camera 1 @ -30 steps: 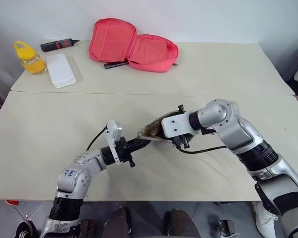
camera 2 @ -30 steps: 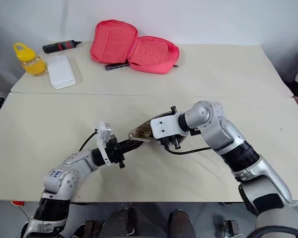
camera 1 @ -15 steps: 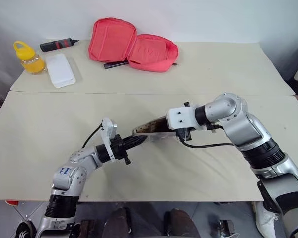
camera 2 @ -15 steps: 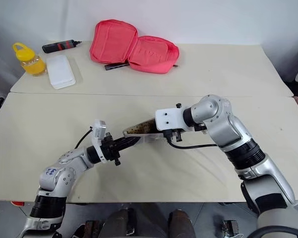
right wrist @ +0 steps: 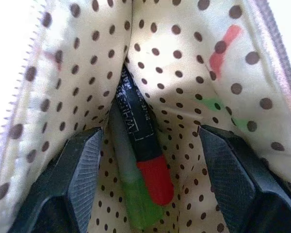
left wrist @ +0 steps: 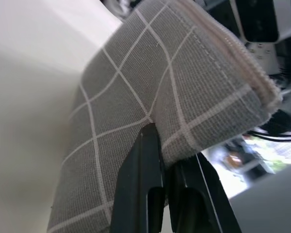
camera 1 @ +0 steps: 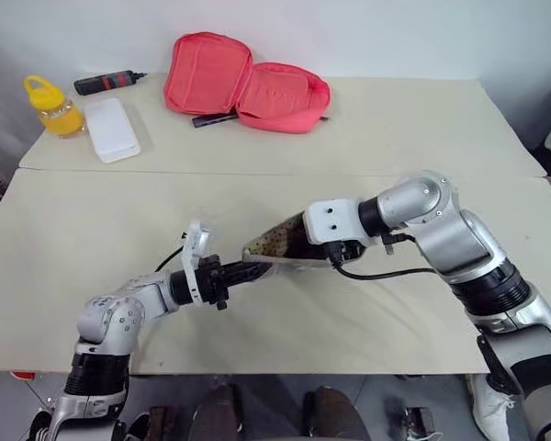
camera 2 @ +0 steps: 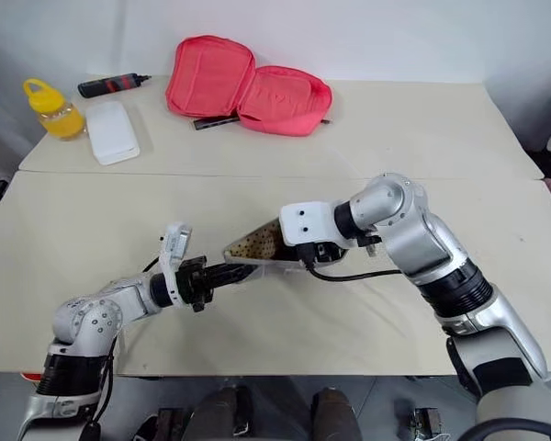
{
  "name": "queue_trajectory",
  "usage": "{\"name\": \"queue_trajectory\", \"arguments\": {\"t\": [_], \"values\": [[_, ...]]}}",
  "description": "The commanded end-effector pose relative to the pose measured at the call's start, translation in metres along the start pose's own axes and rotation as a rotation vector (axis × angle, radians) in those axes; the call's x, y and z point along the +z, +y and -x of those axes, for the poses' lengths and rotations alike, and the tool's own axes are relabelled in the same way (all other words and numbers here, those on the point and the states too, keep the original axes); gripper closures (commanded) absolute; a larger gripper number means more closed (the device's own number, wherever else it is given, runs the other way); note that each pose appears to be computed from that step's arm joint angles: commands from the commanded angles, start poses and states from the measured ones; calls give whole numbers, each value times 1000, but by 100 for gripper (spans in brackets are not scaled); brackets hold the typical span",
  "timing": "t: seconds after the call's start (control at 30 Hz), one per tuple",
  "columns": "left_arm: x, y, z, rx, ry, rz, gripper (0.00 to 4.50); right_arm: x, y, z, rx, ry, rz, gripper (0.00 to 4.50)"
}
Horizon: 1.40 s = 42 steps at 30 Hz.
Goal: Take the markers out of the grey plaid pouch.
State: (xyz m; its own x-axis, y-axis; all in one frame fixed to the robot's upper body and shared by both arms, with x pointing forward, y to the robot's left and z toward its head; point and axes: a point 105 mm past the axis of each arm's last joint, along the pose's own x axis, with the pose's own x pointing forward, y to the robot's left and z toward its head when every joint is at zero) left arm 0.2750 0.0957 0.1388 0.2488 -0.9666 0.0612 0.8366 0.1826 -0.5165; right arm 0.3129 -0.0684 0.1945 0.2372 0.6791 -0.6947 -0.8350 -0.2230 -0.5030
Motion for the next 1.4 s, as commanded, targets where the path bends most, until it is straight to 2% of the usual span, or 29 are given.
{"name": "queue_trajectory", "arguments": {"t": [0.03, 0.23, 0.33, 0.47, 0.57, 0.83, 1.1, 1.4], "values": [[9, -7, -4, -63, -26, -29, 450, 4, -1, 29, -2, 14, -20, 122], [17, 14, -8, 64, -77, -200, 450, 12, 13, 20, 64, -7, -48, 122], [-3, 31, -4, 150, 13, -233, 450, -4, 19, 0, 67, 52, -34, 122], [-8, 31, -5, 155, 9, -225, 450, -18, 6, -7, 1, 107, -21, 211], [-9, 32, -6, 159, 5, -223, 450, -24, 3, -7, -12, 140, 6, 319], [-10, 30, -8, 153, -5, -219, 450, -24, -1, -11, -32, 128, -15, 319], [-10, 25, -16, 126, -10, -226, 450, -45, 11, -21, 1, 198, -78, 319], [-7, 23, -16, 125, -29, -222, 450, -49, 13, -34, -5, 200, -89, 319]]}}
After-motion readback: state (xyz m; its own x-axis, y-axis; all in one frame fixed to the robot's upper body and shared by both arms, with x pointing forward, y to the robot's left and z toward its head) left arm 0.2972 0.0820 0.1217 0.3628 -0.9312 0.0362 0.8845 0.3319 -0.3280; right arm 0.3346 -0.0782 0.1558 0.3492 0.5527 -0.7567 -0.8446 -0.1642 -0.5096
